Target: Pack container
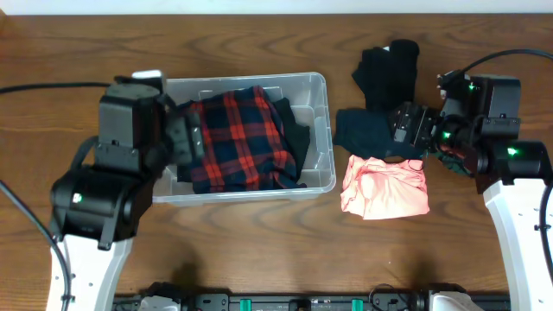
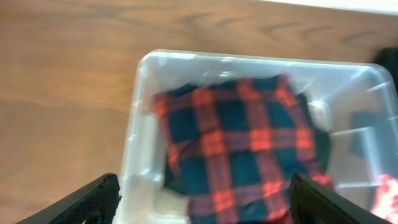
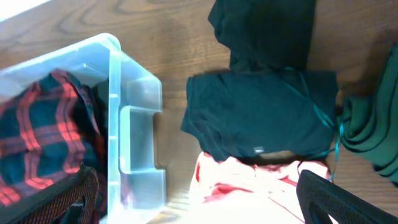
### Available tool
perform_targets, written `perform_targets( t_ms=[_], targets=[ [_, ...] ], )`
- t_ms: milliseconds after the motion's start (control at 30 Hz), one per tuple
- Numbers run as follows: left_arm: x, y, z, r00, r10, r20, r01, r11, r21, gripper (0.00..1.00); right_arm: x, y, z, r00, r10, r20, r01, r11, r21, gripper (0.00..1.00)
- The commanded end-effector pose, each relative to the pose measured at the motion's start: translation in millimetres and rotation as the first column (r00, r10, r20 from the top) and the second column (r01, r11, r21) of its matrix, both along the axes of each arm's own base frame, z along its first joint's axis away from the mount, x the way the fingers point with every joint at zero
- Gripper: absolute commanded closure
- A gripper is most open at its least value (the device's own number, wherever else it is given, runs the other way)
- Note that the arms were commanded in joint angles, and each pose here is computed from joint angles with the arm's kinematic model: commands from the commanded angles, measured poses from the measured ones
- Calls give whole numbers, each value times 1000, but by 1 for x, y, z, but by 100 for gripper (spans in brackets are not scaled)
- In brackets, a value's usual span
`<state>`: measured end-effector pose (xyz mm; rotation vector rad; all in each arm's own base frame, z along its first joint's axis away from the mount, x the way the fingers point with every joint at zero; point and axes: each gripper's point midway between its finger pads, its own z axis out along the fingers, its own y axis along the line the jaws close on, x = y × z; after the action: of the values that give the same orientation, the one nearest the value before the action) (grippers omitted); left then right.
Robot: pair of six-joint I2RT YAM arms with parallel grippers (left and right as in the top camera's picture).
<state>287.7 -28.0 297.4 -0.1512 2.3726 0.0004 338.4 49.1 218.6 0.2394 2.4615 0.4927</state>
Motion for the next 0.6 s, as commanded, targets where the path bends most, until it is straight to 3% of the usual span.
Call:
perform_targets(
  t_ms=[0,33,67,100,233,333,567],
  targets=[
    [-17,35,0,987,159,-12,-158,985,74,11,8,-8,10,998,-62,29,62,998,16,5],
    [-23,42,-2,982,188,-27,-185,979,88,11,10,-14,9,995,-92,30,92,996,4,11],
    [-30,48,-4,976,215,-43,-209,973,101,3,11,-24,8,990,-137,27,137,990,-9,12],
    [-37,54,-6,970,233,-63,-225,968,114,2,12,-38,7,980,-198,24,198,980,-24,11],
    [-56,67,-14,952,279,-125,-262,955,138,2,11,-94,7,930,-366,23,367,930,-26,1],
    [-61,69,-17,948,284,-146,-263,954,147,2,4,-140,0,880,-475,-5,475,880,-2,1],
    [-60,69,-17,948,284,-145,-263,954,145,2,7,-207,-52,807,-571,-148,588,800,120,1]
  ],
)
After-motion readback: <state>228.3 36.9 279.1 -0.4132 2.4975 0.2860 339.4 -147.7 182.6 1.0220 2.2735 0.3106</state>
